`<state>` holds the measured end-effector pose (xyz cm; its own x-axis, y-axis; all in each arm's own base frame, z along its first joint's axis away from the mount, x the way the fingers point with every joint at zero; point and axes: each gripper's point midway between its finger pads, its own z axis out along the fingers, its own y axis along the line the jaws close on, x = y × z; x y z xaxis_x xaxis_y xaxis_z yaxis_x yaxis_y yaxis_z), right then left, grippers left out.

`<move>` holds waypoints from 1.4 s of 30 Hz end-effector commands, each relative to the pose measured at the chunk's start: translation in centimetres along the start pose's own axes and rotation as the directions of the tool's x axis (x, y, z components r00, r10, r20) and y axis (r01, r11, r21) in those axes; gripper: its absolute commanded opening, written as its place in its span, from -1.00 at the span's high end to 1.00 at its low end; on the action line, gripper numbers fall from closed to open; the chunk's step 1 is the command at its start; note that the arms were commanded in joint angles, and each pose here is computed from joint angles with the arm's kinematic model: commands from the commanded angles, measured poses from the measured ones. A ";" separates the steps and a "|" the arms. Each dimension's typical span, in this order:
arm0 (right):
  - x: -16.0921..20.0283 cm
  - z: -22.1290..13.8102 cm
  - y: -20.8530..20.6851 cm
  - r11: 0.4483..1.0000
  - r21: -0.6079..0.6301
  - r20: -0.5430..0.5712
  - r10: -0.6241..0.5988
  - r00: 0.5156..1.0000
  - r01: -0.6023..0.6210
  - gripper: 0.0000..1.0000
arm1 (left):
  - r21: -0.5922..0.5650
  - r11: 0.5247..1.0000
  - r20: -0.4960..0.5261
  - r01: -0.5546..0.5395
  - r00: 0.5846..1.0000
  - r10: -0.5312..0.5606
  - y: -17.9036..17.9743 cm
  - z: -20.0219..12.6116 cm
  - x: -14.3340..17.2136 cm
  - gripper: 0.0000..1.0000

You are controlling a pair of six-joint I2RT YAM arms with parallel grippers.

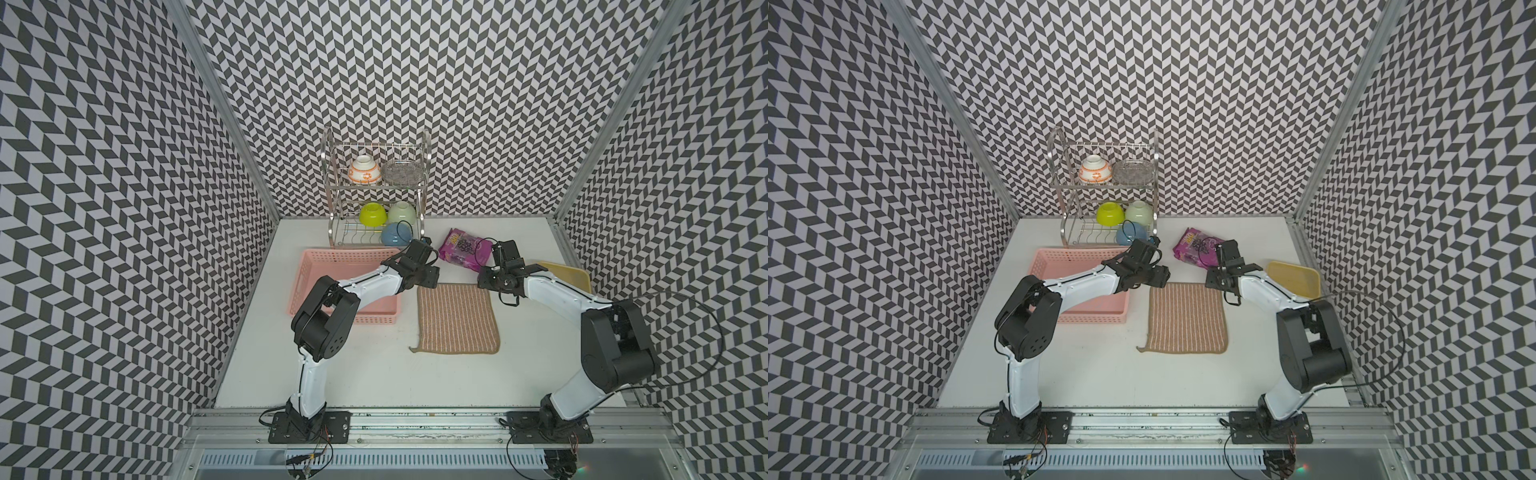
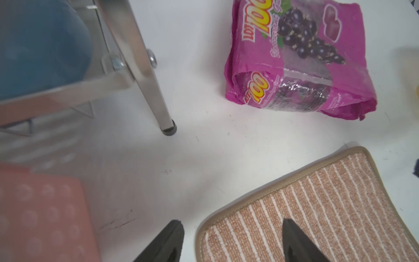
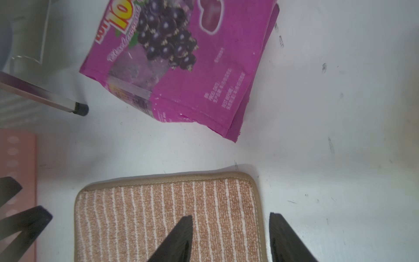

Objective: Fold the square dishcloth
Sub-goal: Move the bin to the center of the board, then fold the cleaning item at the center of the board.

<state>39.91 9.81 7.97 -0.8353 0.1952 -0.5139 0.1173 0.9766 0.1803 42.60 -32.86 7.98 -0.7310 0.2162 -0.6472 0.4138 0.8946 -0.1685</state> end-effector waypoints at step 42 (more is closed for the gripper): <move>-0.5 4.6 -1.4 0.997 0.067 -0.064 -0.042 0.997 0.046 0.25 | 0.026 0.987 -0.211 -0.158 0.964 0.159 3.2 3.1 5.1 1.00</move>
<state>41.89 9.21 4.05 -0.8794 0.1458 -0.4532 0.1035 0.9877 0.1170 41.91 -30.52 2.85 -0.7429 0.4203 -0.5209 0.5362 0.8396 -0.0873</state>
